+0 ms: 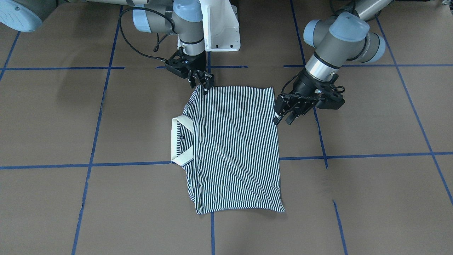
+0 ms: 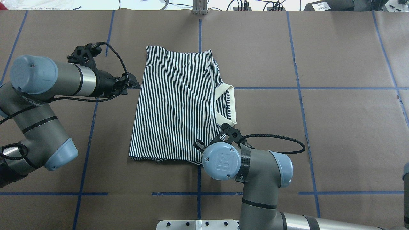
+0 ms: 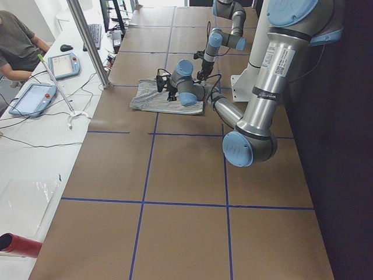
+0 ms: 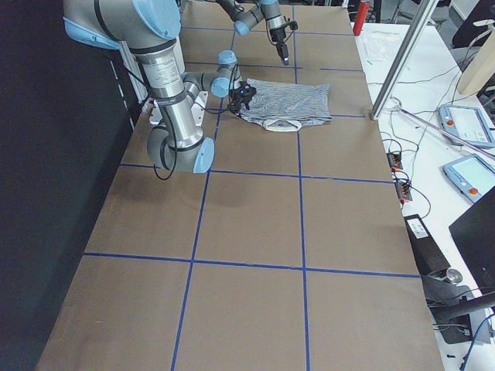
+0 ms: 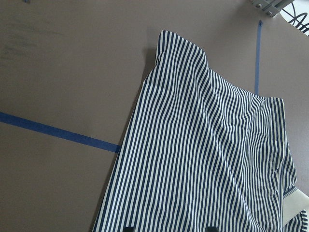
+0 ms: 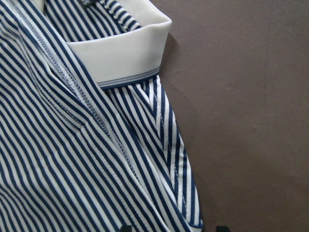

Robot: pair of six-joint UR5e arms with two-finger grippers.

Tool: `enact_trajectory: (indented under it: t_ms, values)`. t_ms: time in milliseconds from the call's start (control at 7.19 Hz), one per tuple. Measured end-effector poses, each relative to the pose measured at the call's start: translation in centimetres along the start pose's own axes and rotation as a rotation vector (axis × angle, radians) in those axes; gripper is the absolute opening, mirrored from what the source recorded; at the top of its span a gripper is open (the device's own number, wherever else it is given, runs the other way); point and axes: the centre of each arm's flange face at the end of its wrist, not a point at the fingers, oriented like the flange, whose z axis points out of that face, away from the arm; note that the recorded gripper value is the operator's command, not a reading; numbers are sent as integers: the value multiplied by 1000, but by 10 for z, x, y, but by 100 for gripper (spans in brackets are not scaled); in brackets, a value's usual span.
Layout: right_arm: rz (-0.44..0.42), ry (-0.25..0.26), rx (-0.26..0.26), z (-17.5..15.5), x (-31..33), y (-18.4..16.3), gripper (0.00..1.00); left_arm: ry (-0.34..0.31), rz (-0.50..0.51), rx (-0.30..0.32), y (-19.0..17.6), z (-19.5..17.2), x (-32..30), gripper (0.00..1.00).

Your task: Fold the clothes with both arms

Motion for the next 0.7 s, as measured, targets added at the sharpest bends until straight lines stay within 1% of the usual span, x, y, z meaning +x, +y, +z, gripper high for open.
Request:
enact_trajectory:
  t_ms: [139,278,417,695]
  values:
    - [-4,7,-1,3,4,2,51,0,0,0,0,0,0,58]
    - [-6,11,-2,4,6,4,12,0,0,0,0,0,0,59]
    - [-7,12,-2,5,7,4,0,0,0,0,0,0,0,60]
    - [-12,15,-7,5,8,8,0,2,1,0,0,-1,0,60]
